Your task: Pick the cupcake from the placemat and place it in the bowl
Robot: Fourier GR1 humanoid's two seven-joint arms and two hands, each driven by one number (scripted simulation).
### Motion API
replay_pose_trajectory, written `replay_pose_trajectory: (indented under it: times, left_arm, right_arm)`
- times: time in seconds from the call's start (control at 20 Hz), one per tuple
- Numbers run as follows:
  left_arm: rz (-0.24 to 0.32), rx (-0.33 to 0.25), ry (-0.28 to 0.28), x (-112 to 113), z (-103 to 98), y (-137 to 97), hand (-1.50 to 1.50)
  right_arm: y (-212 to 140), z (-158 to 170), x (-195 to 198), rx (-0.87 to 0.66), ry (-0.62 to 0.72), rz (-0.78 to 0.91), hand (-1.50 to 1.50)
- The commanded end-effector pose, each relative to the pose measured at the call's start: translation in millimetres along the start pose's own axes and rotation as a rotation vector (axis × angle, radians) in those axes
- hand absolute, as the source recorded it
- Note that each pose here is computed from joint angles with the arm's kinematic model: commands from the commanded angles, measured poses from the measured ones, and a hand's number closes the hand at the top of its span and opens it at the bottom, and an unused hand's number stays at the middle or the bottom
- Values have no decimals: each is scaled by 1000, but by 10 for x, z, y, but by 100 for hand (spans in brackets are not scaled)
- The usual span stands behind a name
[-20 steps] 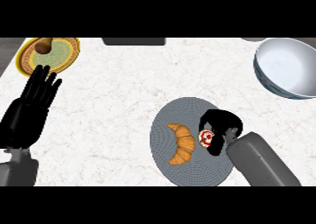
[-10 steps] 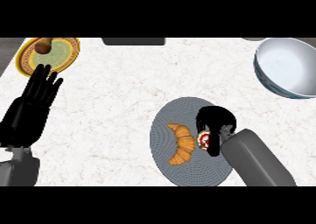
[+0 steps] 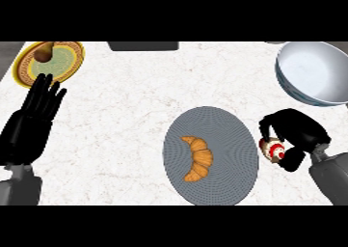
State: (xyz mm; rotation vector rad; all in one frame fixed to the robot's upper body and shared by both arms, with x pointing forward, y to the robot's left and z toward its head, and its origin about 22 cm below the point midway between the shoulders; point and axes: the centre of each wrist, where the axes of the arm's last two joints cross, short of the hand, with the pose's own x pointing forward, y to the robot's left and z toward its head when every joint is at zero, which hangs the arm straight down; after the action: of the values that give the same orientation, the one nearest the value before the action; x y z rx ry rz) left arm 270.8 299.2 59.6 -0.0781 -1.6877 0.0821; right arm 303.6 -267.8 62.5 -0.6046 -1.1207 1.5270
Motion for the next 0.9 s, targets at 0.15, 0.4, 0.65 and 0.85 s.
replay_pose_trajectory:
  times: [0.15, 0.4, 0.65, 0.85]
  left_arm:
    - [2, 14, -10, 8, 29, 108, 0]
    - [-16, 5, 5, 99, -20, 96, 0]
    - [-2, 9, -8, -52, -22, 54, 0]
    - [-1, -20, 8, 76, -45, -61, 0]
  right_arm:
    - [-355, 638, -351, -317, 61, 0, 150]
    - [-979, 968, -385, -520, 160, -35, 150]
    - [-1209, 1223, -510, -609, 277, -55, 150]
    - [-1487, 1137, -667, -663, 323, -147, 150]
